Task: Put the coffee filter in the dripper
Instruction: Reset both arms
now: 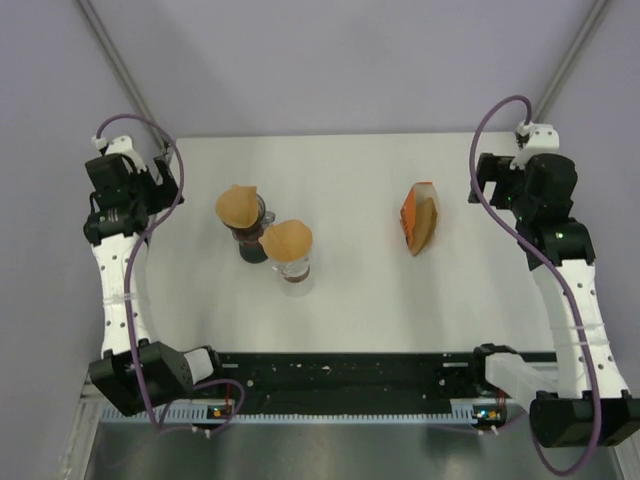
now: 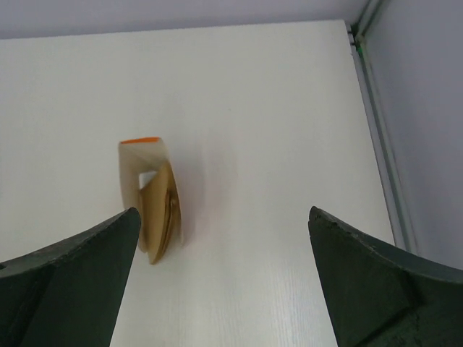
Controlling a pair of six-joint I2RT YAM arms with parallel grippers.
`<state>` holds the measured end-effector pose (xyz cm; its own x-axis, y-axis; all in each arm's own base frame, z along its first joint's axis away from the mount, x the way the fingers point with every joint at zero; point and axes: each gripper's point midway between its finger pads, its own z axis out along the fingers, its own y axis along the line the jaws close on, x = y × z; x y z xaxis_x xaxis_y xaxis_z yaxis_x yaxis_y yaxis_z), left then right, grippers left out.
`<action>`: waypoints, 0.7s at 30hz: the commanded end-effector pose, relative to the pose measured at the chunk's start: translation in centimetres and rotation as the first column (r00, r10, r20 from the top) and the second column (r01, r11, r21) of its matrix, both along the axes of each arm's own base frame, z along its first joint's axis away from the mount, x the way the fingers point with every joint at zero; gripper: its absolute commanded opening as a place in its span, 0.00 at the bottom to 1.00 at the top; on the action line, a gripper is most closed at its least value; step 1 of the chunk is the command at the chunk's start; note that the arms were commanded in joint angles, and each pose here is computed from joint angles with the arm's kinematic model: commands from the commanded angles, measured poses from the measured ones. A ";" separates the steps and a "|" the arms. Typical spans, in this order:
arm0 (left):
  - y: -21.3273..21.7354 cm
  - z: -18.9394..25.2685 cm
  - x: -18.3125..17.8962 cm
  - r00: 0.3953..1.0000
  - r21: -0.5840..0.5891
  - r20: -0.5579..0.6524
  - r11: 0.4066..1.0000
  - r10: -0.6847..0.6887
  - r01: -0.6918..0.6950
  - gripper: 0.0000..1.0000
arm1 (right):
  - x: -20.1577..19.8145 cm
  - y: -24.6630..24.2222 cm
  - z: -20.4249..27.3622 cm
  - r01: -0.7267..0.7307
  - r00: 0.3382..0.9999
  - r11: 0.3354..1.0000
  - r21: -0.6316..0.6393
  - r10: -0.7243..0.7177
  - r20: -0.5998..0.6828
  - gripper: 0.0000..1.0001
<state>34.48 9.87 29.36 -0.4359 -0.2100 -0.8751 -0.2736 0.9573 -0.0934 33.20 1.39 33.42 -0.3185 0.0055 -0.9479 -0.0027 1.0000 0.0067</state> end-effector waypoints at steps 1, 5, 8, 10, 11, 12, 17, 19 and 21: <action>1.5 -0.7 1.3 0.997 -0.095 0.033 0.994 0.062 -0.059 0.99 | 0.0 -1.9 -4.2 0.078 0.996 0.997 0.030 -0.077 -0.046 0.99; 3.2 -2.6 1.2 0.993 -0.042 0.032 0.993 0.112 -0.110 0.99 | 0.1 -2.6 -7.6 0.137 0.990 0.989 0.055 -0.134 -0.048 0.99; 3.8 -5.2 0.7 0.991 0.002 0.023 0.991 0.131 -0.131 0.99 | -0.2 -2.9 -9.9 0.166 0.986 0.984 0.063 -0.163 -0.046 0.99; 4.4 -6.5 0.5 0.989 0.040 0.032 0.989 0.142 -0.143 0.99 | -0.4 -3.4 -11.2 0.192 0.981 0.980 0.053 -0.190 -0.042 0.99; 4.4 -7.5 0.3 0.990 0.049 0.032 0.989 0.140 -0.142 0.99 | -0.6 -3.6 -11.8 0.201 0.979 0.978 0.052 -0.199 -0.037 0.99; 4.4 -8.3 0.2 0.990 0.062 0.039 0.989 0.135 -0.137 0.99 | -0.7 -3.7 -12.2 0.206 0.978 0.977 0.055 -0.204 -0.028 0.99; 3.7 -12.6 -0.2 0.995 0.073 0.050 0.993 0.089 -0.092 0.99 | -1.5 -3.5 -14.7 0.204 0.979 0.976 0.072 -0.204 -0.012 0.99; 3.0 -13.4 0.1 0.997 0.049 0.060 0.997 0.057 -0.060 0.99 | -1.7 -3.5 -15.4 0.205 0.979 0.976 0.078 -0.205 -0.005 0.99; 2.1 -14.3 0.2 0.997 -0.002 0.060 0.999 0.041 -0.041 0.99 | -1.8 -3.5 -16.0 0.204 0.979 0.975 0.086 -0.205 0.010 0.99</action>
